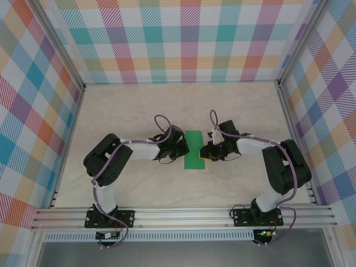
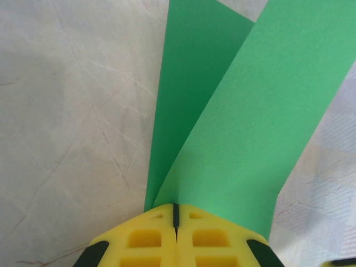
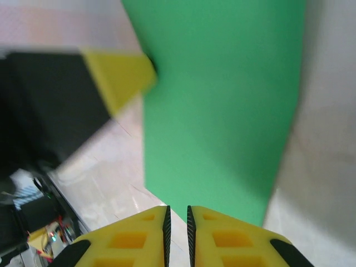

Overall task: Fold a paper plane with a square sheet of paper (pick it up from the middle)
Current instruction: Fold the square sheet of paper in half at the center of the table.

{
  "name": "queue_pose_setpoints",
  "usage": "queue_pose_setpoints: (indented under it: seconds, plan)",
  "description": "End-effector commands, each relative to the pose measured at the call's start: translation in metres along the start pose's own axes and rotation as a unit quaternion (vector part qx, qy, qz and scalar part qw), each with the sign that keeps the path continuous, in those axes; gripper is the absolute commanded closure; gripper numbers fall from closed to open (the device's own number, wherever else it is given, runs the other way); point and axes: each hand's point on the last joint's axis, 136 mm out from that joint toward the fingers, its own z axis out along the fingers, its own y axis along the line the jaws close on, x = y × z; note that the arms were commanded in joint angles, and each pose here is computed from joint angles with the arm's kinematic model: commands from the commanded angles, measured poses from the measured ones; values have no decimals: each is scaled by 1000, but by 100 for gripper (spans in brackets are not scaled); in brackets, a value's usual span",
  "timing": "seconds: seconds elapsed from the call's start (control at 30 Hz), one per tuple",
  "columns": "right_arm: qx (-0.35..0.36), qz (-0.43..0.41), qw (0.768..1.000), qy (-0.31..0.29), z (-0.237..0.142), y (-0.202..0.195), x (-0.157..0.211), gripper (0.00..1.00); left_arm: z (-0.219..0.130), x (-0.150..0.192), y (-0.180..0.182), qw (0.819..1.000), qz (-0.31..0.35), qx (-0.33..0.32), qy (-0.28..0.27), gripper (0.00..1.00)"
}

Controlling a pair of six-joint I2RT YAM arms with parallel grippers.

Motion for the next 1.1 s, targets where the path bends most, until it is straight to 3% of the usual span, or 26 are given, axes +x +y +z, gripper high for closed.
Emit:
queue_pose_setpoints:
  seconds: [0.0, 0.23, 0.53, 0.83, 1.07]
  plan:
    - [-13, -25, 999, -31, -13, 16, -33, 81, 7, 26, 46, 997, -3, -70, 42, 99]
    - [-2, -19, 999, -28, 10, -1, -61, 81, 8, 27, 46, 997, -4, -71, 43, 99]
    - [37, 16, 999, -1, 38, -45, -53, 81, 8, 29, 51, 996, -2, -80, 45, 99]
    - [17, -12, 1000, -16, 19, -13, -73, 80, 9, 29, 54, 995, -1, -84, 47, 99]
    - [25, -3, 1000, -7, 29, -24, -82, 80, 8, 29, 53, 995, 0, -84, 48, 99]
